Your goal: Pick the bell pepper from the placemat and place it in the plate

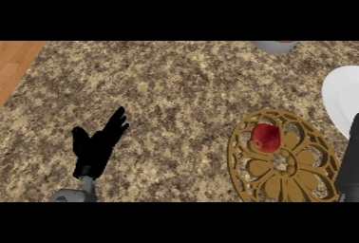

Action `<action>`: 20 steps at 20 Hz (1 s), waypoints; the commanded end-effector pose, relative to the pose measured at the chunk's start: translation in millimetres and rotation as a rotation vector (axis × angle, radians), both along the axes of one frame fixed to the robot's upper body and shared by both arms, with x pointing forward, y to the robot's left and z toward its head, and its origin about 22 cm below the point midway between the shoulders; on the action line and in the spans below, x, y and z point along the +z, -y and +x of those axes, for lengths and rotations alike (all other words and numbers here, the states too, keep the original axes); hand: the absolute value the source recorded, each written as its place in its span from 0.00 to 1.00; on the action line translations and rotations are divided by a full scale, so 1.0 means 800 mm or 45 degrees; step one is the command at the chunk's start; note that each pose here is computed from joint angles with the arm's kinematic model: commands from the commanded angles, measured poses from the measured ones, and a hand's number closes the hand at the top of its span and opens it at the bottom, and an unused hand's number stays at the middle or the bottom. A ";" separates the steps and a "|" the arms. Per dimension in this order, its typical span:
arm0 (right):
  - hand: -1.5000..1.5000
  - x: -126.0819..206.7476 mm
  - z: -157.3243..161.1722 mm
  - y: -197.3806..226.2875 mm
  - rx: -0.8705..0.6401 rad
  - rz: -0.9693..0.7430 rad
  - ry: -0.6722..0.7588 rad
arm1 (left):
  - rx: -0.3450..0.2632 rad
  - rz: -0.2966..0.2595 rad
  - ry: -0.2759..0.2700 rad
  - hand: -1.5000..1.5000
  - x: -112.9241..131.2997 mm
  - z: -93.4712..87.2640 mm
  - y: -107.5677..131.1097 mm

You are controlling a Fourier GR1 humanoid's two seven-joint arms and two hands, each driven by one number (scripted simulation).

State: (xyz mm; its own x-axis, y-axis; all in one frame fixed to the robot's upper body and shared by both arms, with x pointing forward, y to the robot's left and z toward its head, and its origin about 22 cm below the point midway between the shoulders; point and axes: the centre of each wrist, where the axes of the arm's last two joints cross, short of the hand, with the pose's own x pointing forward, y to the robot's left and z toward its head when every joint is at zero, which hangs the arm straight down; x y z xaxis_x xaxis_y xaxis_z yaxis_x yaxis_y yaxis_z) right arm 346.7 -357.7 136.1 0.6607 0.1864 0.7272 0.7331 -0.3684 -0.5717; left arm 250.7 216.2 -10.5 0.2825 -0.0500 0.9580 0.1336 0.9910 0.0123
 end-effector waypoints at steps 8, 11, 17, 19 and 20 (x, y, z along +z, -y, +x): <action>1.00 -0.041 0.005 0.043 -0.409 -0.093 0.053 | 0.049 0.008 -0.065 0.50 -0.008 -0.004 -0.012; 1.00 -0.057 0.006 0.046 -0.430 -0.080 0.056 | 0.056 -0.008 -0.061 0.50 -0.005 0.000 -0.004; 1.00 -0.083 -0.002 0.077 -0.461 -0.093 0.025 | 0.082 -0.010 -0.067 0.50 -0.016 -0.007 -0.012; 1.00 -0.081 0.003 0.074 -0.448 -0.109 0.052 | 0.086 0.011 -0.081 0.50 -0.022 -0.013 0.001; 1.00 -0.077 -0.001 0.086 -0.539 0.158 0.050 | 0.092 -0.013 -0.074 0.50 -0.018 -0.007 -0.005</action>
